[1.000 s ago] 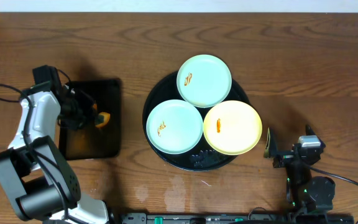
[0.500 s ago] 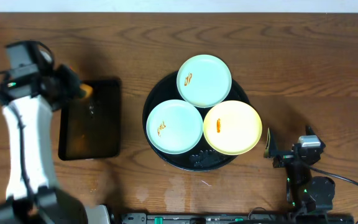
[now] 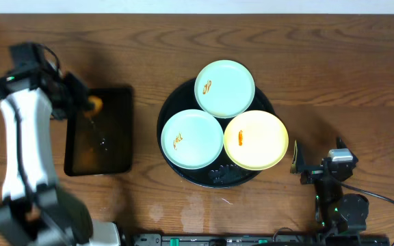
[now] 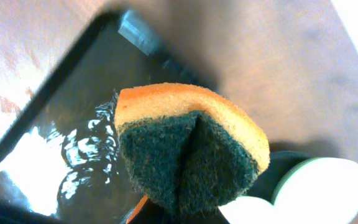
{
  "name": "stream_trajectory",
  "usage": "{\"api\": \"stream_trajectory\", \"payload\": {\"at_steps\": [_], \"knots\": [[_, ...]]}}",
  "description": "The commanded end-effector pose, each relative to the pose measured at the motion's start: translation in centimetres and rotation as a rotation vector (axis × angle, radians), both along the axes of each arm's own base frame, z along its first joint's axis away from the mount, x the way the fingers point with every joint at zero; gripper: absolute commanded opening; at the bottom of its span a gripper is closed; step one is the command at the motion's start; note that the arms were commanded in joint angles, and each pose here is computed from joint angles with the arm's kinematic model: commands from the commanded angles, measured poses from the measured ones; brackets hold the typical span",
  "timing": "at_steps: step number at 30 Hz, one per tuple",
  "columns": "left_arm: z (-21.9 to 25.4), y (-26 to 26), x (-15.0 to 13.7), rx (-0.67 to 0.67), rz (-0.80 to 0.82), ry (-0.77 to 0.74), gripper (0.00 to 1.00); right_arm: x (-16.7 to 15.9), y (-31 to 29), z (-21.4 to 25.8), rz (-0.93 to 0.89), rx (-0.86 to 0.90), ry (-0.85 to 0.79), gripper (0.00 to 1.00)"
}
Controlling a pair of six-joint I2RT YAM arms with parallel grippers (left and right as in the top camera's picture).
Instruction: Clean dirty plates on tray and stack at the side
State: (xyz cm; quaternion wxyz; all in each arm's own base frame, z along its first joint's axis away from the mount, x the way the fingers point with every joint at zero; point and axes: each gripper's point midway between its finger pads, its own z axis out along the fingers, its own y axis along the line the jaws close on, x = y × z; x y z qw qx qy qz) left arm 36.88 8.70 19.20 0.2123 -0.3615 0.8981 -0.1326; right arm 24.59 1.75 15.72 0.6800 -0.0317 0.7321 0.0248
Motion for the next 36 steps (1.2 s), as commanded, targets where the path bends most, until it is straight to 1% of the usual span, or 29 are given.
{"api": "stream_trajectory", "payload": {"at_steps": [1,4,6,8,10,12,15,17,21,24,27,31,33,36], "knots": [[1.4,-0.4,-0.8,0.061,-0.020,-0.016,0.07,0.0,-0.2,0.0,-0.007,-0.008,-0.001,0.99],[-2.4,-0.7,-1.5,0.077,-0.019,0.078,0.07,0.0,-0.2,0.0,-0.007,-0.007,-0.001,0.99],[-6.2,-1.4,-2.0,0.054,-0.035,0.148,0.07,0.0,-0.2,0.0,-0.007,-0.007,-0.001,0.99],[-10.5,-1.7,-3.0,0.017,-0.026,0.250,0.07,0.0,-0.2,0.0,-0.009,-0.008,-0.001,0.99],[-13.0,-1.8,-3.9,-0.015,-0.017,0.332,0.08,0.0,-0.2,0.0,-0.010,-0.008,-0.001,0.99],[-14.0,-2.0,-4.1,-0.047,-0.017,0.363,0.08,0.0,-0.2,0.0,-0.010,-0.008,-0.001,0.99],[-12.1,-2.7,-2.8,-0.114,-0.072,0.278,0.07,0.0,-0.2,0.0,-0.010,-0.008,-0.001,0.99],[-9.6,-2.9,-1.5,-0.127,-0.105,0.188,0.07,0.0,-0.2,0.0,-0.010,-0.008,-0.001,0.99],[-3.6,-2.0,-0.1,-0.039,-0.102,0.008,0.07,0.0,-0.5,0.5,-0.026,-0.007,-0.024,0.99],[-0.8,-1.2,-0.4,0.038,-0.081,-0.068,0.07,0.0,-0.1,2.3,-0.003,-0.001,-0.097,0.99],[-0.9,-1.1,-0.9,0.052,-0.072,-0.051,0.07,-0.4,1.1,5.6,0.065,0.002,-0.230,0.99],[-4.5,-1.4,-1.7,0.012,-0.073,0.037,0.08,-2.1,2.2,10.9,0.135,-0.007,-0.456,0.99],[-5.5,-1.6,-1.7,-0.001,-0.077,0.067,0.08,-2.5,2.4,12.5,0.147,-0.011,-0.490,0.99],[-5.0,-1.5,-1.2,0.006,-0.079,0.035,0.07,-2.4,2.7,14.2,0.154,-0.075,-0.468,0.99]]}}
